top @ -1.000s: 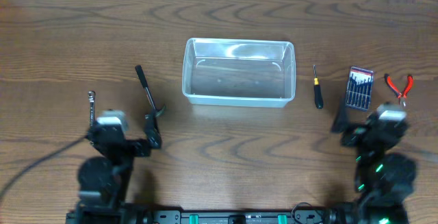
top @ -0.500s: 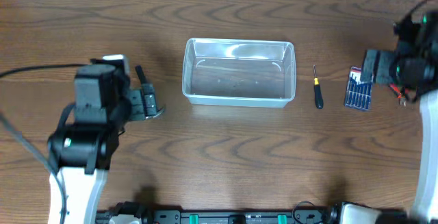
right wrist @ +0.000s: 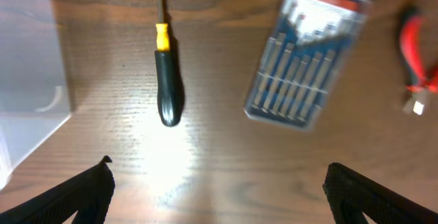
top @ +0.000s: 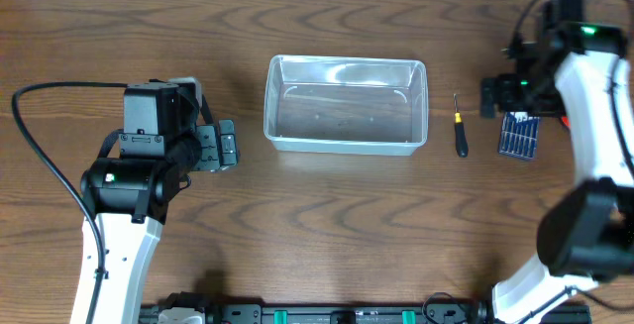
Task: Pack container
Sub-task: 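Move both grippers forward, right gripper toward the yellow screwdriver, then lower the right gripper and grasp the yellow-handled screwdriver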
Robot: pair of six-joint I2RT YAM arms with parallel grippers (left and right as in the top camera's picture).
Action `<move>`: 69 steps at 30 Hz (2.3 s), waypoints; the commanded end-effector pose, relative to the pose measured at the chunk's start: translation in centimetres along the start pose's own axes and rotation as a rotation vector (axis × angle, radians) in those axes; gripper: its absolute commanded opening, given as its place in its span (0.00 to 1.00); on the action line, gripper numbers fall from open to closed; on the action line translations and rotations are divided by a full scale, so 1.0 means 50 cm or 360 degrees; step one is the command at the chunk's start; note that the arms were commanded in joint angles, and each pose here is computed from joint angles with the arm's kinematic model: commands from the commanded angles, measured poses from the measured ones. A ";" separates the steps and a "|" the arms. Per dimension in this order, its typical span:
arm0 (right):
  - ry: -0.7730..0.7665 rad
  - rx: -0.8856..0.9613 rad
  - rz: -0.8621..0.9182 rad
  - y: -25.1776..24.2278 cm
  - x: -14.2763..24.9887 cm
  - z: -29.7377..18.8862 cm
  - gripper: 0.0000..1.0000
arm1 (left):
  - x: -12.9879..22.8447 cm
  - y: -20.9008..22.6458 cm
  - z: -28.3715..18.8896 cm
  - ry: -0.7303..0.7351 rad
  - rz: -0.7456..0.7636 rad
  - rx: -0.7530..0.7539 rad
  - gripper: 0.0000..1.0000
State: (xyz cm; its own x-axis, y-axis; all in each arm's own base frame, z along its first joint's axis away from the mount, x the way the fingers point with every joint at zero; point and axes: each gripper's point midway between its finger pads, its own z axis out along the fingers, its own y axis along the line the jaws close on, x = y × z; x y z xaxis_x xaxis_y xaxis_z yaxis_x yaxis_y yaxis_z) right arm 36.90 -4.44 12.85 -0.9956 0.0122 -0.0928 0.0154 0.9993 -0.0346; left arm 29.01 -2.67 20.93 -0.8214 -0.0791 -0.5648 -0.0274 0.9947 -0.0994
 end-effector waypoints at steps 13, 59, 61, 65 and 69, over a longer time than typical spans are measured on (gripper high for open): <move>0.0036 0.0056 -0.0184 0.064 -0.052 0.093 0.99 | 0.007 0.007 -0.012 0.0035 0.0020 -0.0032 0.98; 0.0364 0.0014 -0.0168 0.066 0.036 0.308 0.99 | 0.037 0.030 -0.014 0.0130 0.0022 -0.0135 0.98; 0.0373 0.0012 -0.0168 0.067 0.047 0.320 0.99 | 0.037 0.030 -0.014 0.0131 0.0022 -0.0135 0.98; 0.0400 0.0006 -0.0168 0.069 0.062 0.328 0.96 | 0.037 0.030 -0.014 0.0131 0.0023 -0.0135 0.98; 0.0407 0.0009 -0.0135 0.070 0.065 0.329 0.85 | 0.037 0.030 -0.014 0.0131 0.0022 -0.0135 0.98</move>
State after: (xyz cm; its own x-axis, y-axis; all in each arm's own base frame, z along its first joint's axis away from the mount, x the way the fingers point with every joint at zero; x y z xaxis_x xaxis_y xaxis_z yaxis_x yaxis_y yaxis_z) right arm 38.10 -0.77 -0.65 -0.9957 -0.0819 0.0433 -0.0825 0.9965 -0.0125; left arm 26.71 -1.49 19.46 -0.8765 -0.0742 -0.4757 -0.0648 0.9972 -0.0363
